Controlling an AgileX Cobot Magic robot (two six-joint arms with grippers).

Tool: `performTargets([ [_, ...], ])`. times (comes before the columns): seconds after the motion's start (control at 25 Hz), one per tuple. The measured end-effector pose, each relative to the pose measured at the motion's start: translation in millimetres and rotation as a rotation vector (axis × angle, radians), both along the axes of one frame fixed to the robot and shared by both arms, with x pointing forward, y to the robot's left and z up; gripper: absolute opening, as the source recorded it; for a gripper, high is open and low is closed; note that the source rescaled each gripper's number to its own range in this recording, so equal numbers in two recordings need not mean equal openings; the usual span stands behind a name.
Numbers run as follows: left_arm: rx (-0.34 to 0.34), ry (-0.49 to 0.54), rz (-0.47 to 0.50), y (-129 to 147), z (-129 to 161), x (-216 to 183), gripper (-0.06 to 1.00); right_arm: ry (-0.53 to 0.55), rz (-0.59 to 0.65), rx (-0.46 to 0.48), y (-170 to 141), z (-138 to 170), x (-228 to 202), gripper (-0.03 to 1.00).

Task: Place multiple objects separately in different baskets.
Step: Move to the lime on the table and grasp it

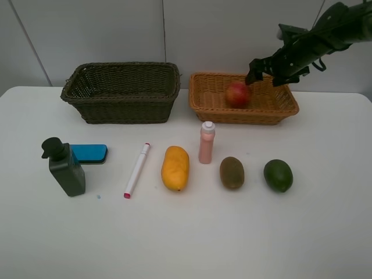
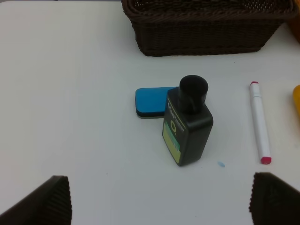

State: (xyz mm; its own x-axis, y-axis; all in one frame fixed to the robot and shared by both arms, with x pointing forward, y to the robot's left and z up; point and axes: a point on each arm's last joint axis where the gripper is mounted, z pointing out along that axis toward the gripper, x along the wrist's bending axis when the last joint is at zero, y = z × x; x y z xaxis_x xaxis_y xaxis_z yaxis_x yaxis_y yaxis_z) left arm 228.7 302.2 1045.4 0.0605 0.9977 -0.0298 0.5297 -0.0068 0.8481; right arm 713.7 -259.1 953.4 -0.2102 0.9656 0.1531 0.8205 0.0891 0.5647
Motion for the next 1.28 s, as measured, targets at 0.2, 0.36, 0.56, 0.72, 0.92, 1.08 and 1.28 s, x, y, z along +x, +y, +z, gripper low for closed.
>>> performTargets([
  [0.2,0.000,0.000,0.000,0.0,0.0,0.0,1.00,0.001,-0.003,0.008,0.4,0.1,0.0,1.00],
  [0.36,0.000,0.000,0.000,0.0,0.0,0.0,1.00,0.011,-0.006,0.015,0.8,1.3,-1.1,1.00],
  [0.56,0.000,0.000,0.000,0.0,0.0,0.0,1.00,0.015,-0.007,0.015,0.4,26.1,-9.8,1.00],
  [0.72,0.000,0.000,0.000,0.0,0.0,0.0,1.00,0.010,-0.019,-0.022,-2.9,55.0,-22.8,1.00],
  [0.92,0.000,0.000,0.000,0.0,0.0,0.0,1.00,0.020,-0.032,-0.061,-0.6,73.4,-56.9,1.00],
  [1.08,0.000,0.000,0.000,0.0,0.0,0.0,1.00,0.041,-0.063,-0.053,-2.1,73.9,-93.5,1.00],
  [1.28,0.000,0.000,0.000,0.0,0.0,0.0,1.00,0.072,-0.080,-0.041,1.9,68.6,-135.7,1.00],
])
